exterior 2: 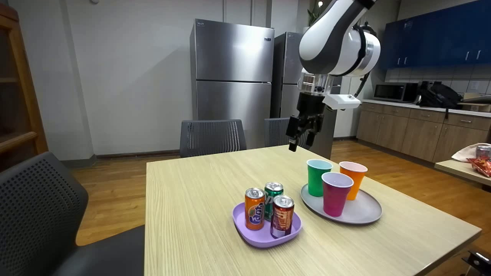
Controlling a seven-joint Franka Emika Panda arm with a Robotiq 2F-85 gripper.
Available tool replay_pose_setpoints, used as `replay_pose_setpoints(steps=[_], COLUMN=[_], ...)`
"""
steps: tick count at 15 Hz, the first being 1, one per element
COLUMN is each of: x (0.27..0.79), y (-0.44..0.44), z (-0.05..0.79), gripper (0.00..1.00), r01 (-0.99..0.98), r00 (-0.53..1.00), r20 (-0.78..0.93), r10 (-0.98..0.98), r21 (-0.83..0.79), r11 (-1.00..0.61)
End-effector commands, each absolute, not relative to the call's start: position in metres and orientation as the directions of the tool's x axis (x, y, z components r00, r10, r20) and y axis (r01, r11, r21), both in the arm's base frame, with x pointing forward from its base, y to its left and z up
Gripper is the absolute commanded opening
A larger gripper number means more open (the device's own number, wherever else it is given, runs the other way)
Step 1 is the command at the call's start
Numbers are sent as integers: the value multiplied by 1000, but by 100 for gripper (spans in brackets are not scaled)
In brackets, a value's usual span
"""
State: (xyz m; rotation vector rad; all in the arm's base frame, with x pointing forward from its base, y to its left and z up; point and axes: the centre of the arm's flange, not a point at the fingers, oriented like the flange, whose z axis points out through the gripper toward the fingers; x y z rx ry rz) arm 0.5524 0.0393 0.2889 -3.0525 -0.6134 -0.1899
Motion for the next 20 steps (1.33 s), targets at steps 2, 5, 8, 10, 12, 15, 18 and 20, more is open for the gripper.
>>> replay_pose_setpoints(steps=[2, 5, 8, 10, 12, 15, 18, 20], x=[524, 514, 501, 519, 517, 517, 517, 517], y=[21, 11, -1, 3, 1, 2, 2, 2], z=[320, 329, 345, 329, 332, 326, 326, 325], gripper=[100, 100, 100, 100, 100, 100, 100, 100], r01=[342, 325, 309, 316, 312, 313, 313, 313], r00=[932, 937, 941, 938, 938, 939, 939, 939], r20=[125, 131, 146, 149, 153, 144, 143, 143], r10=[340, 324, 306, 314, 310, 311, 312, 312], r21=[8, 14, 3, 13, 14, 11, 11, 11], r11=[-940, -946, -951, -949, -950, -950, -950, -950])
